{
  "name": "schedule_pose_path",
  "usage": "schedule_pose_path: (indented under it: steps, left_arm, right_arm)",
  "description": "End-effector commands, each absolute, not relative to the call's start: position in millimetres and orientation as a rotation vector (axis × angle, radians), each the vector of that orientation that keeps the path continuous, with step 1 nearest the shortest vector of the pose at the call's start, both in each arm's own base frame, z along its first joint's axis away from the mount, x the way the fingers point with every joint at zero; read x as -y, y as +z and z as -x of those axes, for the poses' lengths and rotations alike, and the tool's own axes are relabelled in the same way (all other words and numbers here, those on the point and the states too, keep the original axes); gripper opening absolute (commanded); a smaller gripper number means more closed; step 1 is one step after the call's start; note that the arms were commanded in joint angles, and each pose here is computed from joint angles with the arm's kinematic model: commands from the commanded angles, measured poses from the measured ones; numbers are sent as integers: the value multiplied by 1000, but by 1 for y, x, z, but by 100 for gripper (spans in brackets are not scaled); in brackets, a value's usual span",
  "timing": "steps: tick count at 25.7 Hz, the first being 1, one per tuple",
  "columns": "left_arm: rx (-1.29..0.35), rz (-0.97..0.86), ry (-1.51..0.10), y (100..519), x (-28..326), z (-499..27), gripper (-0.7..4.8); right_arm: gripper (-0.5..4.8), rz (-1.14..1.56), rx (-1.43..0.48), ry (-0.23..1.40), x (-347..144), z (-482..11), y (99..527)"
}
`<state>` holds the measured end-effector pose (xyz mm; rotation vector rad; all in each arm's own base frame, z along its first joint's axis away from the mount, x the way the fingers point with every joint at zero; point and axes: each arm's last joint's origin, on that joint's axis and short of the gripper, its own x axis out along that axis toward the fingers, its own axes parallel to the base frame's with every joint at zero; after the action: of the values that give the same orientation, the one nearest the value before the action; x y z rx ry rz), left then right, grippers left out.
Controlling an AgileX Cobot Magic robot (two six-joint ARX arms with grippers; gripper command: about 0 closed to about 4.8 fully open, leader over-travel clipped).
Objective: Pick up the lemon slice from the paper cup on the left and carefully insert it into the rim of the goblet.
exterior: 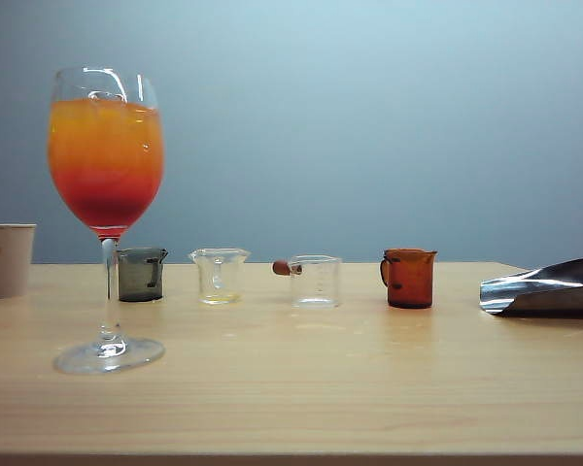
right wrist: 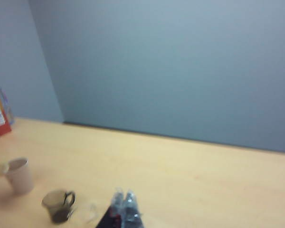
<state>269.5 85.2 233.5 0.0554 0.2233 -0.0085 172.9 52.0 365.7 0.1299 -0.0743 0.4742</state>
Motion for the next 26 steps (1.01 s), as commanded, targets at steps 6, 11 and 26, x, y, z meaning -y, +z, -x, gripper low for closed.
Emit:
schedule_pose_path:
  steps: [6,11,26]
  left_arm:
    - [-236,-67,-82,213,-107,-324,2]
    - [-231,-85,-55,212,-113,-339,363]
    - [-229,-85,-51,191,-116,-349,393]
  right_arm:
    - [-6,-123,-62,644,-97,-189,345]
    - [-6,-121,-71,672,-110,-188,342]
    - [-6,-118,-81,642,-114,-192,338]
